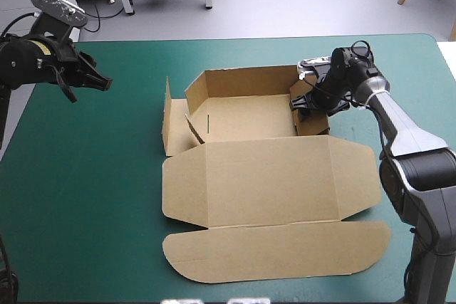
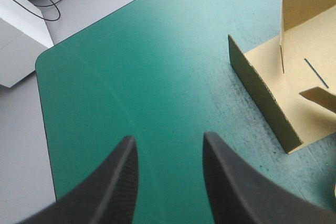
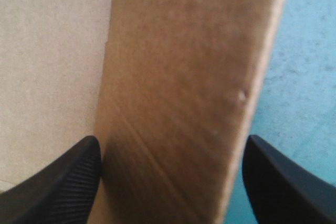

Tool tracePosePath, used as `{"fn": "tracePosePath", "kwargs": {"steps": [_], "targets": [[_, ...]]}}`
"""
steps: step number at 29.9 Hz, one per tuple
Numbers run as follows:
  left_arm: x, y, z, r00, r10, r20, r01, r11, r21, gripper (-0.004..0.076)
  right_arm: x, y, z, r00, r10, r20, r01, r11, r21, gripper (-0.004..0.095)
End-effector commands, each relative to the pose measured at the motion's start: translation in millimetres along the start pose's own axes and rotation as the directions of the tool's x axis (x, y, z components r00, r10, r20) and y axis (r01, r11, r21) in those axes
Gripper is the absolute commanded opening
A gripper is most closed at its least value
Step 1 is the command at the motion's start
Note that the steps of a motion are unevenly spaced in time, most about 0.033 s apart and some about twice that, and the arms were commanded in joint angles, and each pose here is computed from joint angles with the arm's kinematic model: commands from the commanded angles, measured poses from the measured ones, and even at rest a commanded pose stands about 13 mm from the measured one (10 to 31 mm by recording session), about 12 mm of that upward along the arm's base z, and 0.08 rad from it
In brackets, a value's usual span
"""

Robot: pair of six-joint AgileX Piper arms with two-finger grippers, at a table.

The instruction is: Fold the box

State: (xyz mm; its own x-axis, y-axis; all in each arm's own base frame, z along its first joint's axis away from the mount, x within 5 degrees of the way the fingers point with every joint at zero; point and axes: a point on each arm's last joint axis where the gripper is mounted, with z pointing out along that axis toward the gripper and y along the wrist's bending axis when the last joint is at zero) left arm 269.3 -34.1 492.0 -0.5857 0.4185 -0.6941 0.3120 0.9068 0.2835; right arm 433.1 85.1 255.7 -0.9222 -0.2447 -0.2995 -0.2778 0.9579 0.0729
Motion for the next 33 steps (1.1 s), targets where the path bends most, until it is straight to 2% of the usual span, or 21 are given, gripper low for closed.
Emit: {"fn": "tracePosePath", "kwargs": {"steps": [1,4,7,22,25,27,30,31,33], "targets": [[2,1,-23,1.000,-0.016,0.020,0.016,1.000,-0.004,0.0283,-7,3,-33,0.994,-0.005,0.109,0.004,1.000,0.009,0.0461],[2,1,-23,1.000,-0.016,0.020,0.016,1.000,-0.004,0.0283,-7,3,-34,0.994,0.000,0.113,-0.001,1.000,0.011,0.0191],[2,1,-23,1.000,-0.016,0.020,0.016,1.000,-0.004,0.0283,-7,3,-34,0.994,0.003,0.111,-0.004,1.000,0.010,-0.0021],[3,0,-20,1.000,-0.015,0.008,0.015,1.000,0.000,0.0282,-7,3,-34,0.994,0.006,0.112,-0.008,1.000,0.011,-0.0015],[7,-1,-14,1.000,-0.014,-0.016,0.014,1.000,0.008,0.0283,-7,3,-40,0.993,0.002,0.121,-0.004,1.000,0.018,0.0045],[9,-2,-9,0.999,-0.012,-0.034,0.013,1.000,0.014,0.0282,-9,3,-49,0.992,-0.003,0.130,0.000,1.000,0.022,0.0155],[11,-3,-4,0.999,-0.011,-0.044,0.012,1.000,0.017,0.0282,-11,4,-64,0.989,-0.014,0.147,0.010,0.999,0.031,0.0384],[11,-4,-3,0.999,-0.011,-0.044,0.012,1.000,0.018,0.0282,-12,4,-70,0.988,-0.022,0.153,0.017,0.999,0.034,0.0510],[11,-4,-3,0.999,-0.011,-0.044,0.012,1.000,0.018,0.0282,-14,5,-78,0.986,-0.024,0.166,0.019,0.999,0.035,0.0683]]}}
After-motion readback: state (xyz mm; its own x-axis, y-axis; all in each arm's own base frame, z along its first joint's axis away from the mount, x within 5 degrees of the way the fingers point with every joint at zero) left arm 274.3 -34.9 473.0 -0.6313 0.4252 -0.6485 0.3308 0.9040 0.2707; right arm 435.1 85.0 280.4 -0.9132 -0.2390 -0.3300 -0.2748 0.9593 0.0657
